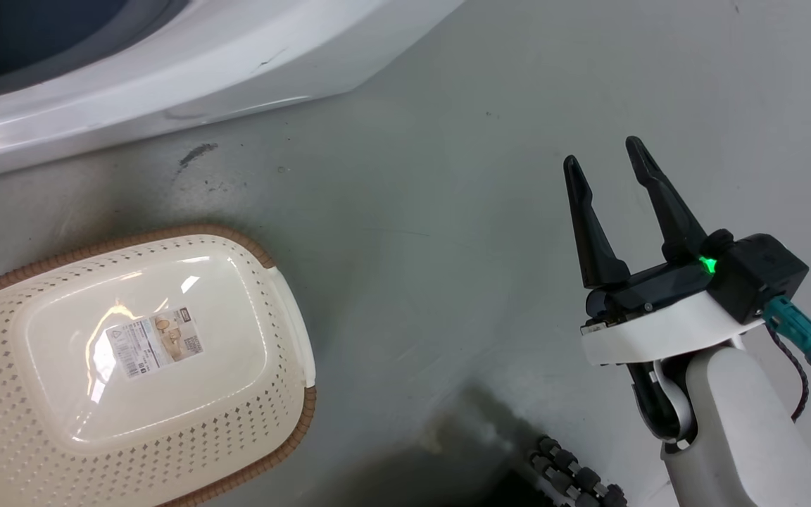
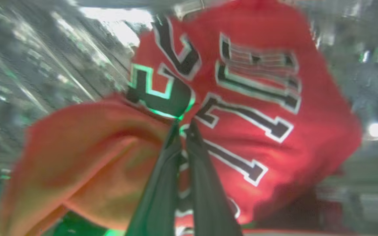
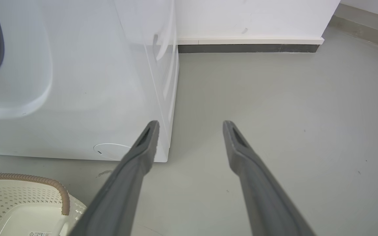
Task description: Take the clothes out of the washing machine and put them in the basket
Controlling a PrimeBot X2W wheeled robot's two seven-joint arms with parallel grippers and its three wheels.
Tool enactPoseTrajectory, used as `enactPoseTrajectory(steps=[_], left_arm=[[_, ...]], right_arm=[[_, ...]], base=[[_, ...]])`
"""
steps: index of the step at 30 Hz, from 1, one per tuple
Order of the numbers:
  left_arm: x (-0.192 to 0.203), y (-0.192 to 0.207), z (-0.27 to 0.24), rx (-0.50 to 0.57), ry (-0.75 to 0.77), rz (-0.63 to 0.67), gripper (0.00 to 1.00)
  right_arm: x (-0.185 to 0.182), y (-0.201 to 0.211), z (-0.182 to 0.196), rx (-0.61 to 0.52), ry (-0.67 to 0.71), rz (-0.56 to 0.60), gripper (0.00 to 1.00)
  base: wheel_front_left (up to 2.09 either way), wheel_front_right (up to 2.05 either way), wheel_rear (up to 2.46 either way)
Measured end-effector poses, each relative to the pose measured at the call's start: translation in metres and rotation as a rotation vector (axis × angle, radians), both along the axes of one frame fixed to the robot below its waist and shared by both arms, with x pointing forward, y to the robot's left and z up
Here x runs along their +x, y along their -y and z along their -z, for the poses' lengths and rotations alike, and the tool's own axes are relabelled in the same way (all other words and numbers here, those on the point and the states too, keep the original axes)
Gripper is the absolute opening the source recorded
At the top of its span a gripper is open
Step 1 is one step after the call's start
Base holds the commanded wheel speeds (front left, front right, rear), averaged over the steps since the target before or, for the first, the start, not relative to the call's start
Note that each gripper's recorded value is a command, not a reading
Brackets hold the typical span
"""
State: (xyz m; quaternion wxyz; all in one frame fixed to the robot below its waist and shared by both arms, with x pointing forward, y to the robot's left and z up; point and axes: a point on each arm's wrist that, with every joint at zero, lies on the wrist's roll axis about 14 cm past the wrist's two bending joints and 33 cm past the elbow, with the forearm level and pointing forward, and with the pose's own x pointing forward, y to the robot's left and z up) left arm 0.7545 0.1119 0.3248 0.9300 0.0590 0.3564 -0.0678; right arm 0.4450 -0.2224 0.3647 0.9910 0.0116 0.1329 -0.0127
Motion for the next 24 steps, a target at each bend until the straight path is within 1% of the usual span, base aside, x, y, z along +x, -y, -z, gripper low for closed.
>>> enactPoseTrajectory(steps=[3,7,13,18,24], left_arm=[[0.005,0.003,-0.022,-0.011,0.136,0.008,0.00],[-0.003,0.009,-0.043,-0.048,0.269,0.016,0.00],[-0.035,0.007,-0.065,-0.101,0.377,-0.006,0.00],[-0.072,0.004,-0.079,-0.142,0.426,-0.023,0.00],[-0.107,0.000,-0.114,-0.173,0.502,-0.026,0.00]], right_arm=[[0.002,-0.001,-0.007,0.000,0.018,-0.004,1.00],[0.003,-0.001,-0.020,-0.008,0.052,-0.006,1.00],[-0.006,-0.001,-0.045,-0.027,0.098,-0.005,1.00],[-0.020,-0.004,-0.063,-0.029,0.131,-0.007,1.00],[-0.038,-0.010,-0.084,-0.026,0.174,-0.015,1.00]], base=[[0.00,0.00,0.00],[0.00,0.00,0.00],[0.00,0.00,0.00],[0.00,0.00,0.00],[0.00,0.00,0.00]])
